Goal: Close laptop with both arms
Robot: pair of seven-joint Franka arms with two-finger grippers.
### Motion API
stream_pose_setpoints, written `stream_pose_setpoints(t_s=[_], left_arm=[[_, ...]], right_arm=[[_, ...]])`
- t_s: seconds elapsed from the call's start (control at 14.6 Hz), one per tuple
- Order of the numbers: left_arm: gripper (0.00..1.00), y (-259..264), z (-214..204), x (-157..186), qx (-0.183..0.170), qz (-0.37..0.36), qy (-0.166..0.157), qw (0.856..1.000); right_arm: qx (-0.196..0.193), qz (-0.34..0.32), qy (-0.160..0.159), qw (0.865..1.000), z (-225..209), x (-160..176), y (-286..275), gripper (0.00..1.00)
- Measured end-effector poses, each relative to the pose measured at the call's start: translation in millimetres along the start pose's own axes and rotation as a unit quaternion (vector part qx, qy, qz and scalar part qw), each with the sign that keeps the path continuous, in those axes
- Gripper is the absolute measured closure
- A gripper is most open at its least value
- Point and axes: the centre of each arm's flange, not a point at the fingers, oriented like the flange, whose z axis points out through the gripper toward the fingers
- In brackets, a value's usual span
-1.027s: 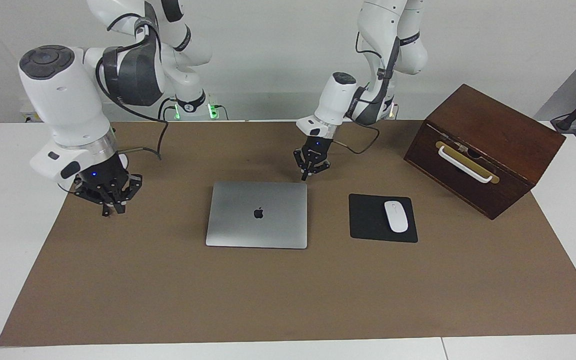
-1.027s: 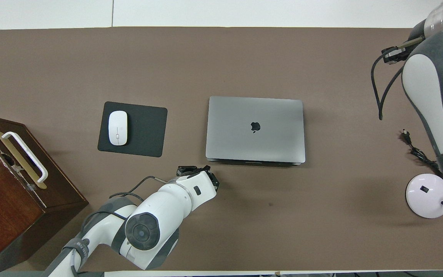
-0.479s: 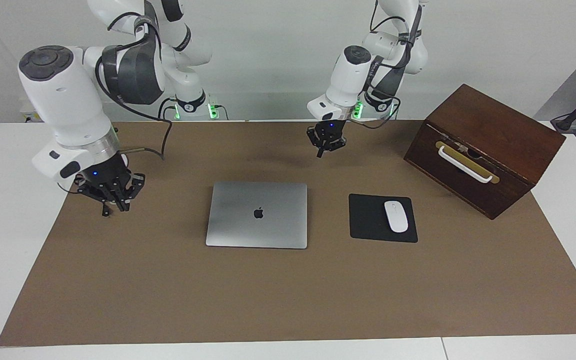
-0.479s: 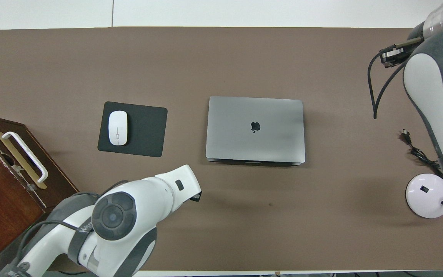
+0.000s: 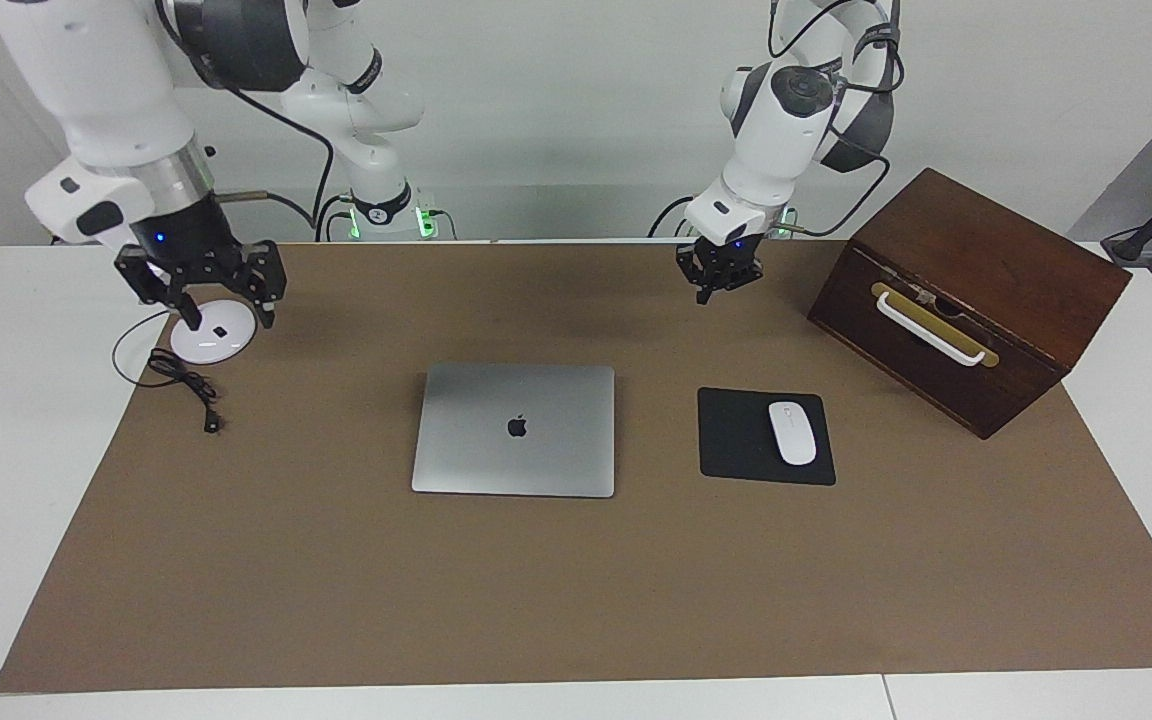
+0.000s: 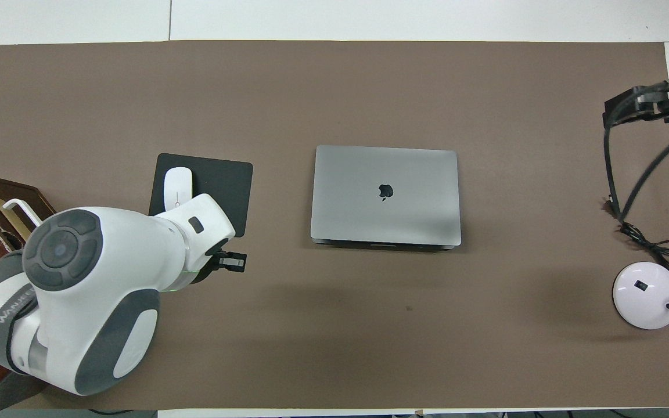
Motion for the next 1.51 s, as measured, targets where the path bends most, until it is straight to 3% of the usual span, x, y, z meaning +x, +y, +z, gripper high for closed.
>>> stream_pose_setpoints(t_s=[0.07,0.14,0.41,0.68,0.75,1.16,1.51], left_arm=[[0.99,-10.9,-4.6,3.0,0.000,-0.012,-0.002,1.000],[0.93,-23.5,-10.1,6.3,0.001,-0.025,-0.004,1.000],[0.50,-78.2,-43.3,19.0,0.021,-0.067,0.000,0.998],[0.06,-109.9,-66.4,26.2,0.048,-0.086,0.016,0.995],[0.00,-118.6,-70.4,28.6,0.050,-0.094,0.019,0.994],[0.00,-177.1,-115.5,54.3,0.054,-0.148,0.033,0.987],[0.00,-191.0,-120.3,62.7,0.071,-0.134,0.029,0.988]], right_arm=[[0.001,0.002,-0.001,1.000,-11.0,-14.1,3.1,0.00],[0.002,0.006,-0.001,1.000,-19.0,-28.3,8.1,0.00],[0.004,0.019,-0.015,1.000,-22.0,-73.6,36.4,0.00],[0.006,0.023,-0.036,0.999,-4.3,-85.5,52.6,0.00],[0.006,0.024,-0.037,0.999,-1.9,-85.8,53.0,0.00],[0.006,0.023,-0.035,0.999,7.4,-91.3,52.1,0.00],[0.005,0.021,-0.018,1.000,26.6,-85.0,50.9,0.00]])
